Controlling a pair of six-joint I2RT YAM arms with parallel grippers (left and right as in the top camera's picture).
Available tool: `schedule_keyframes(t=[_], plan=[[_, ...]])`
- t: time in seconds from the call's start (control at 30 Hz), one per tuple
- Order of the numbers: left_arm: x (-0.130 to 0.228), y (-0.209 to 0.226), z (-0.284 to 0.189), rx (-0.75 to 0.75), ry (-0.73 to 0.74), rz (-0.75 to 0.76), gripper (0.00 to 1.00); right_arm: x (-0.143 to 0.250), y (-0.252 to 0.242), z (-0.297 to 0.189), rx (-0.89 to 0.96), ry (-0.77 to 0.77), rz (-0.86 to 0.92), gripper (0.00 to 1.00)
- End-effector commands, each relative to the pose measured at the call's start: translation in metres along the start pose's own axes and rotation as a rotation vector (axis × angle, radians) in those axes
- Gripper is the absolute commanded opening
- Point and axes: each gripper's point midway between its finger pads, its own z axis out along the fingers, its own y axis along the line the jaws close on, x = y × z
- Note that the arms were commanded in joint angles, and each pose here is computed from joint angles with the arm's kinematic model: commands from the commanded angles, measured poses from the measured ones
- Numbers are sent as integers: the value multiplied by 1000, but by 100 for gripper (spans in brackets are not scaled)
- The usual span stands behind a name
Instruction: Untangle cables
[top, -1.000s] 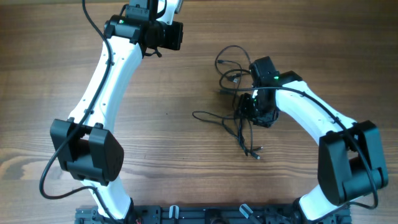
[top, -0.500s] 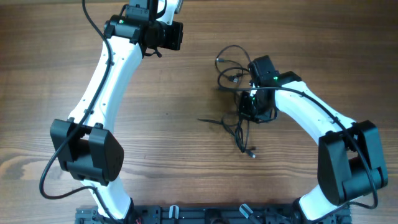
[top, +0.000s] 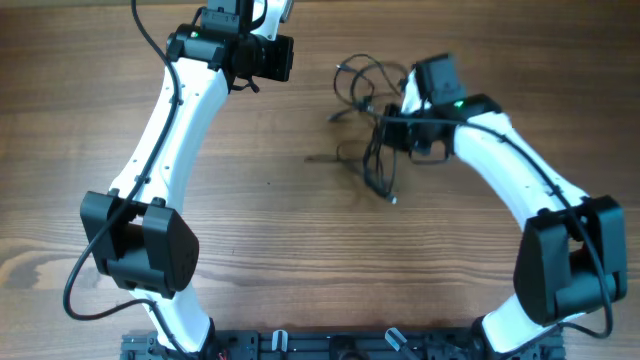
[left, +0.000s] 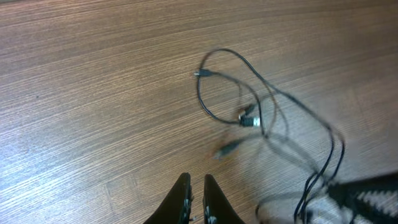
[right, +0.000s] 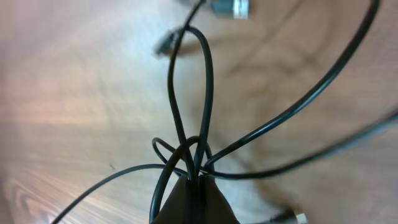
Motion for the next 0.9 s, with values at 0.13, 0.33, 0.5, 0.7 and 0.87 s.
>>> schedule_keyframes(t=[0.13,0.33,0.5,0.7,0.87], plan=[[-3,-3,-8,27,-13,-8,9,-50,-3,-28,-63,-98,11,5],[2,-34,-12,205,-2,92,12,-59,15,-40,-231,-100,-45,5],[9,-62,-20,376,-4,196,12,-60,52,-56,-451,-91,-151,5],[12,-78,-28,485,-15,250,12,-56,79,-73,-614,-70,-211,4],[12,-78,-28,484,-18,262,11,-52,92,-85,-695,-59,-253,5]])
